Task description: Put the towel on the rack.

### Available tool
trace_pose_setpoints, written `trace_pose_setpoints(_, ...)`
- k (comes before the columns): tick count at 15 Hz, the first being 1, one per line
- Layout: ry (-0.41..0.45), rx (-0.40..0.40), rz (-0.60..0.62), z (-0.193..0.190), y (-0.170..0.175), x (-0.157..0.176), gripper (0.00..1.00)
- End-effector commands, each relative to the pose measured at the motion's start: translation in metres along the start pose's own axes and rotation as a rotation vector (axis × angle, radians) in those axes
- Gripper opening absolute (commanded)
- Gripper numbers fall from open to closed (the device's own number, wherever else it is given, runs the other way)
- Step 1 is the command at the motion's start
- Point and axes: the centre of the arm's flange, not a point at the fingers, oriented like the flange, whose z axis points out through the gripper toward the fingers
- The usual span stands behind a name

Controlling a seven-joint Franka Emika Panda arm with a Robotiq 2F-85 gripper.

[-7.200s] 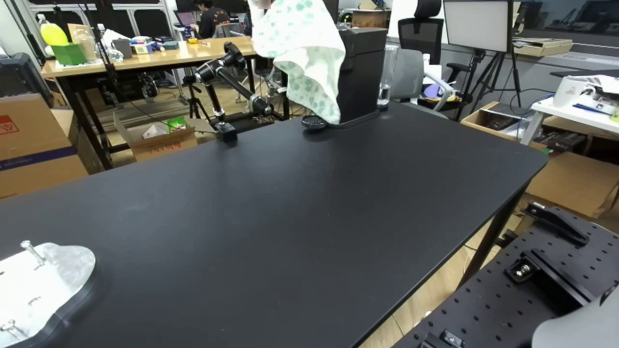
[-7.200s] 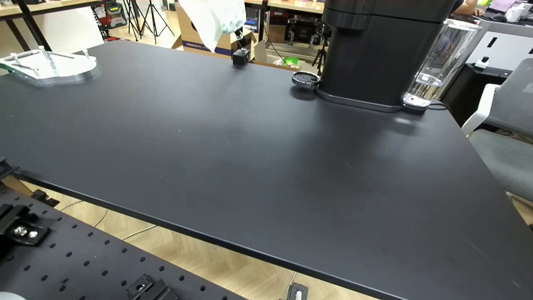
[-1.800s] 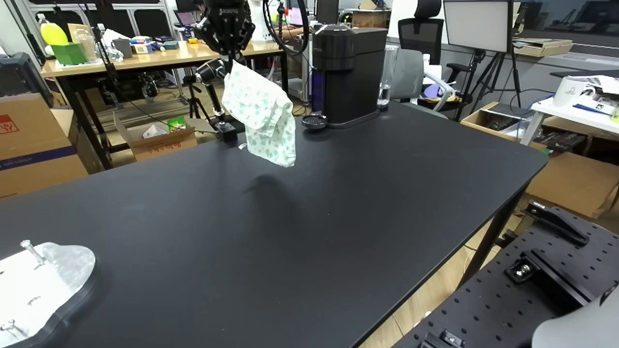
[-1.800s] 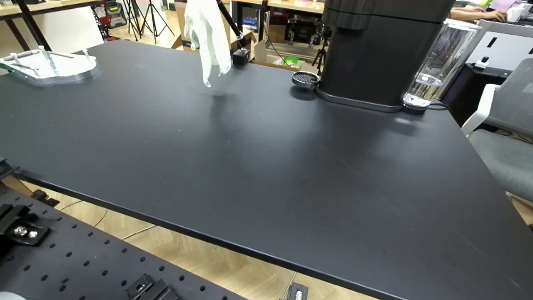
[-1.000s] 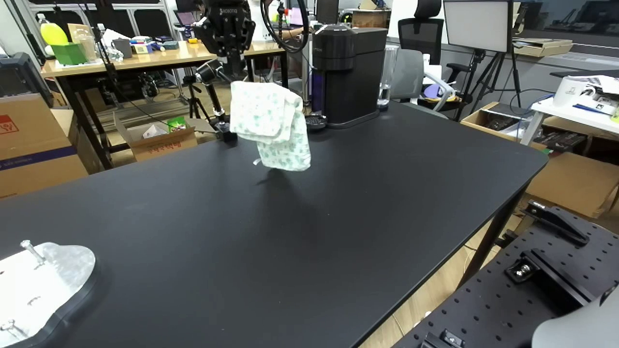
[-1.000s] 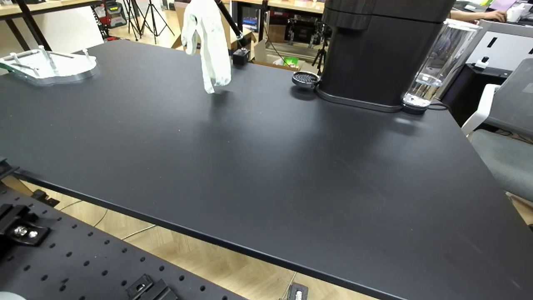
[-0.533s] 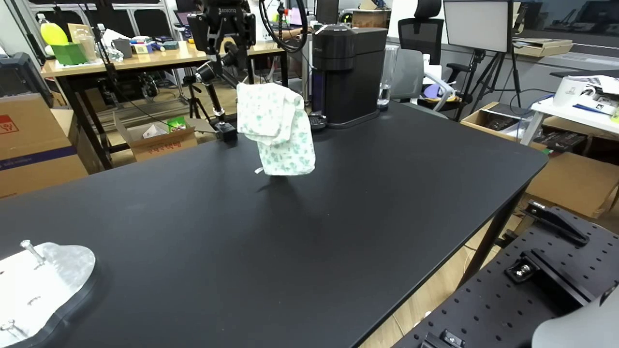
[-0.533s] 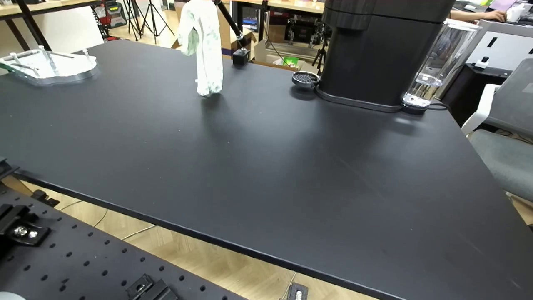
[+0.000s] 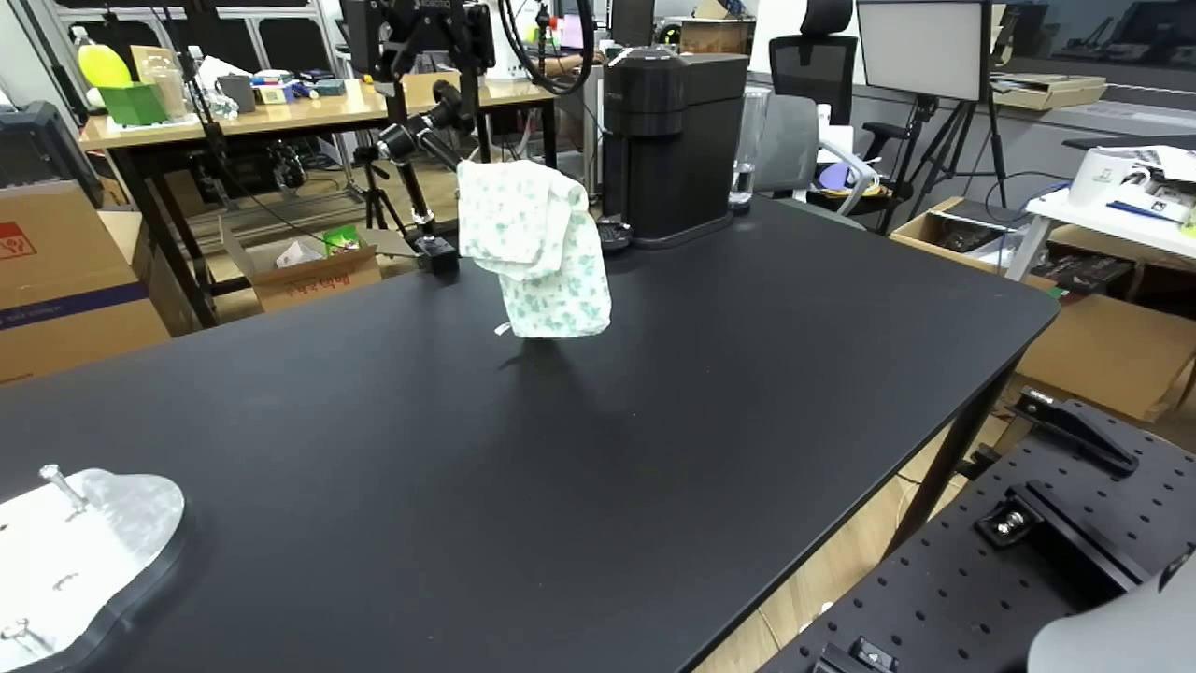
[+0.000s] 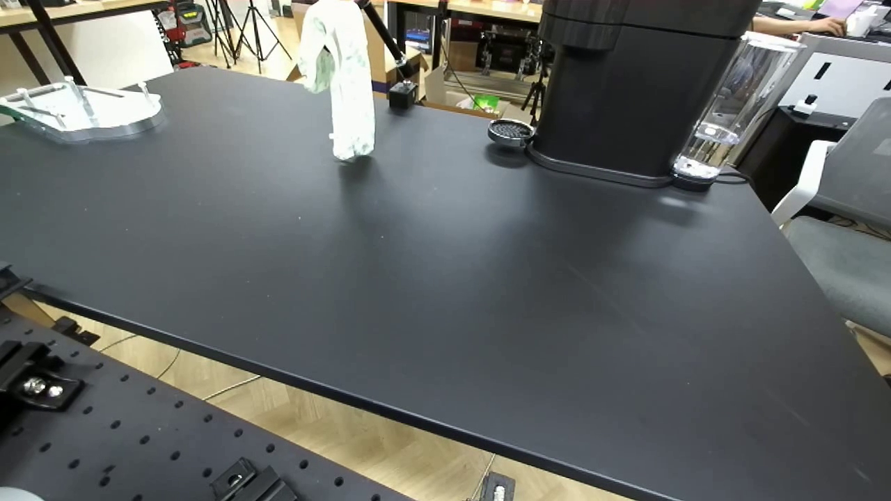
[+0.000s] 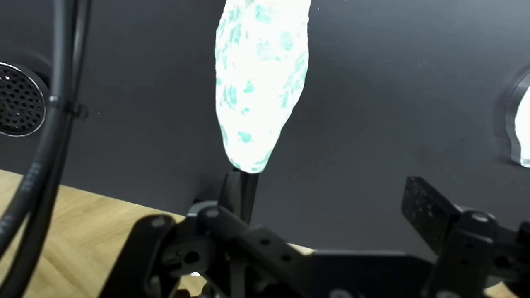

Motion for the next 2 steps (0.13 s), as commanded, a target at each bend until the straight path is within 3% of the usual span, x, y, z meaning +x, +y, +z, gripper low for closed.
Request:
trace_pose_setpoints(1, 0.001, -0.001, 0.0, -0.0015, -0.0005, -0.0017, 1.0)
trace_pose_setpoints(2, 0.001, -0.001, 0.0, -0.0023, -0.0005, -0.0028, 1.0)
